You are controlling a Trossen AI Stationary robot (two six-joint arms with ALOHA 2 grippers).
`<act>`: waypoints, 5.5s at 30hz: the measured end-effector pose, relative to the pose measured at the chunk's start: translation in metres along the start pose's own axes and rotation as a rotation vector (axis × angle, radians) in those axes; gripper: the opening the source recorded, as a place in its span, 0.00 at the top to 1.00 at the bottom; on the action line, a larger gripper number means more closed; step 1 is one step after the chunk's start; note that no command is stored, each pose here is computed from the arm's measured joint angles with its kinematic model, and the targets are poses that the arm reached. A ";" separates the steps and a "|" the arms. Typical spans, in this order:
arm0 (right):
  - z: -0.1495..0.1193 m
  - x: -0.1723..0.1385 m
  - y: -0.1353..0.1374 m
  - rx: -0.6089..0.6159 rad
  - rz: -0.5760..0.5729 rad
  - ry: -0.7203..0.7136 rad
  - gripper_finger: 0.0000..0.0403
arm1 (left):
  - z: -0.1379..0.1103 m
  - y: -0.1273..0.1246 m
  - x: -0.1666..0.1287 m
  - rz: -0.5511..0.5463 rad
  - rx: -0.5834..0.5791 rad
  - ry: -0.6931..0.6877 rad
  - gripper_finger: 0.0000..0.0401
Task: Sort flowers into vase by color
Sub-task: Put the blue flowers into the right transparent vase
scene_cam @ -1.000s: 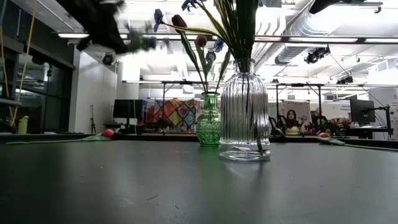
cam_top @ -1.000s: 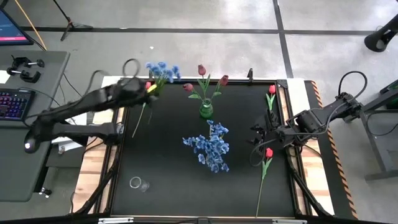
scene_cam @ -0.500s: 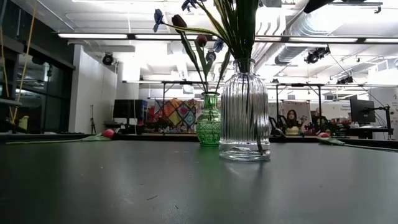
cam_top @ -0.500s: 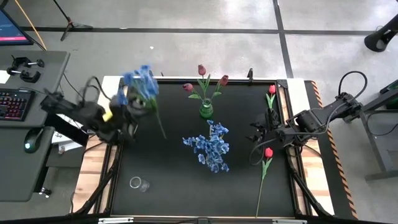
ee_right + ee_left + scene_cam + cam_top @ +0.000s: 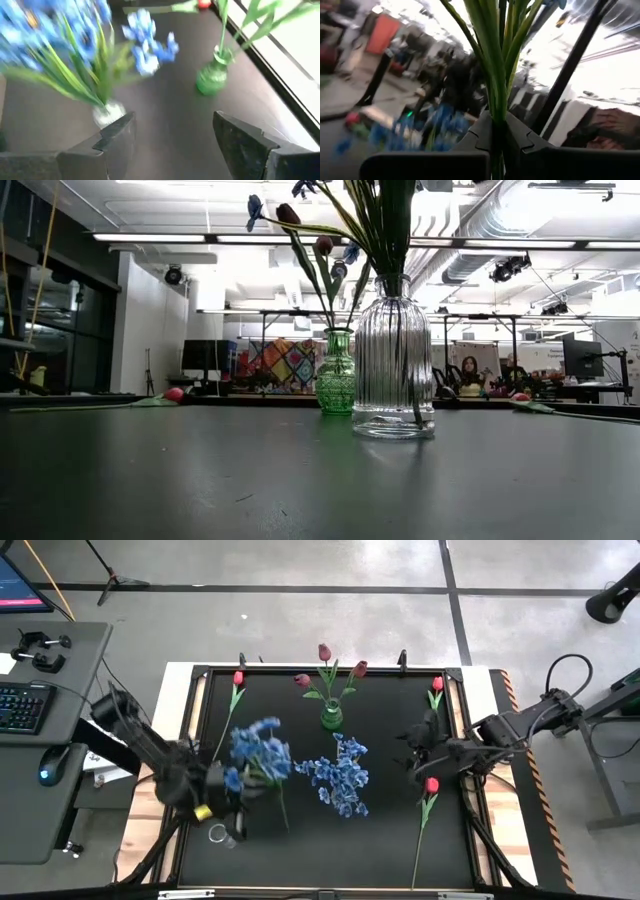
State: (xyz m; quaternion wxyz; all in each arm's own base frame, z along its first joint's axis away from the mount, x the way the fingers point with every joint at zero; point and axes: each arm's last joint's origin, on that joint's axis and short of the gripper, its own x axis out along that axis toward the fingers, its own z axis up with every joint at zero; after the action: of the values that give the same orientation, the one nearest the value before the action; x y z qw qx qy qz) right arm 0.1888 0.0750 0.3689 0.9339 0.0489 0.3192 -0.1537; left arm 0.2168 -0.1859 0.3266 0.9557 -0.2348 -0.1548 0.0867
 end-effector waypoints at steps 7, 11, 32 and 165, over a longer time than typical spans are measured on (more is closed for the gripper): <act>0.029 -0.025 -0.002 0.216 0.179 -0.289 0.37 | -0.049 -0.001 0.009 -0.023 0.015 -0.063 1.00; 0.039 -0.034 -0.003 0.293 0.231 -0.387 0.37 | -0.065 0.011 0.027 -0.123 0.065 -0.130 1.00; 0.044 -0.026 0.006 0.436 0.277 -0.397 0.37 | -0.077 0.089 0.053 -0.420 0.048 -0.083 1.00; 0.030 -0.020 0.004 0.299 0.230 -0.261 0.37 | -0.111 0.141 0.130 -0.593 0.829 0.085 1.00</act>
State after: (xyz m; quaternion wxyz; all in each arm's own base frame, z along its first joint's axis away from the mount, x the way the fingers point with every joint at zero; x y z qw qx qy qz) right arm 0.1926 0.0782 0.4048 0.9610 0.2025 0.1615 -0.0966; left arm 0.3629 -0.0787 0.1991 0.9575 0.2145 -0.1284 -0.1440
